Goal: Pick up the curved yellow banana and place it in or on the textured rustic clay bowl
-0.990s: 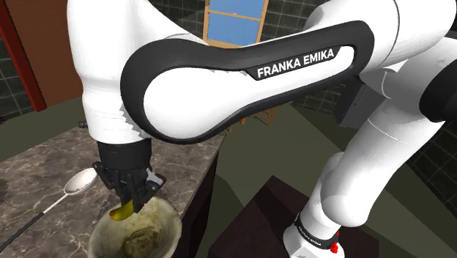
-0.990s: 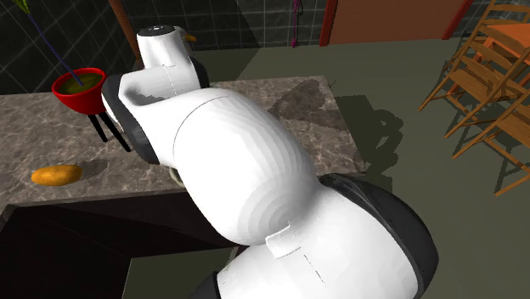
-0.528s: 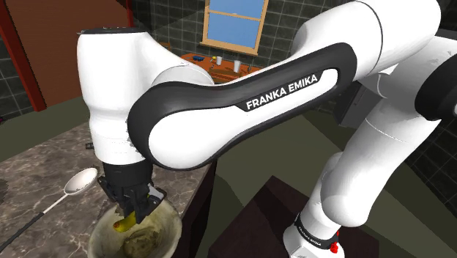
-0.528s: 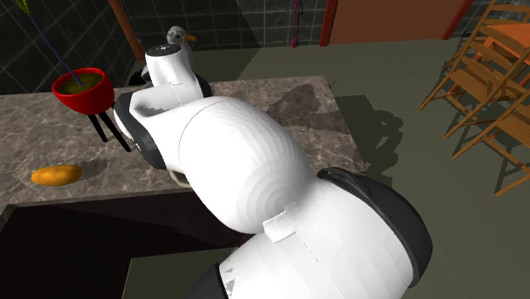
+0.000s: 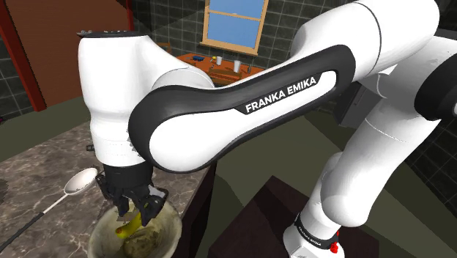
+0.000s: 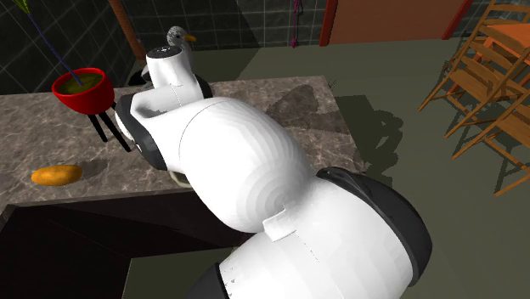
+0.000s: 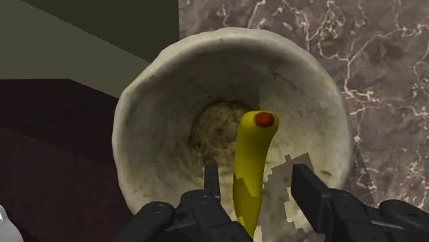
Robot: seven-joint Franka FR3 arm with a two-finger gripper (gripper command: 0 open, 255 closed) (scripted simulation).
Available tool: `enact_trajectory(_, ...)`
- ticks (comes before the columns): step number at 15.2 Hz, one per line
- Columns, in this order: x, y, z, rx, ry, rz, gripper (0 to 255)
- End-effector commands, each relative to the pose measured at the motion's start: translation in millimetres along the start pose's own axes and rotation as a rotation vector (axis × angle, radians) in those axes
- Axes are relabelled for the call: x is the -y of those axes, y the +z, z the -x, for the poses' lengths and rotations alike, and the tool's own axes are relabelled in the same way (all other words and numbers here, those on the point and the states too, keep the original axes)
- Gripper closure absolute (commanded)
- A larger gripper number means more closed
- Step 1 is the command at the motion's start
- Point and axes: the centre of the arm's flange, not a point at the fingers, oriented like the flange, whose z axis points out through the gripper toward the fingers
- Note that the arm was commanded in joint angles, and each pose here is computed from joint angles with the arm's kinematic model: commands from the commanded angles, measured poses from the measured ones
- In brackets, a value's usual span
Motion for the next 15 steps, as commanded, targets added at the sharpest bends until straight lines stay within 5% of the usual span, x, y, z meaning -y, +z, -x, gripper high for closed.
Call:
enact_trajectory(1,0.0,0.0,0.0,0.000,0.000,0.000,0)
enact_trajectory(5,0.0,0.0,0.0,0.000,0.000,0.000,0)
enact_trajectory(9,0.0,-50.0,0.0,0.000,0.000,0.000,0)
enact_trajectory(15,0.0,-50.0,0.0,0.000,0.000,0.000,0)
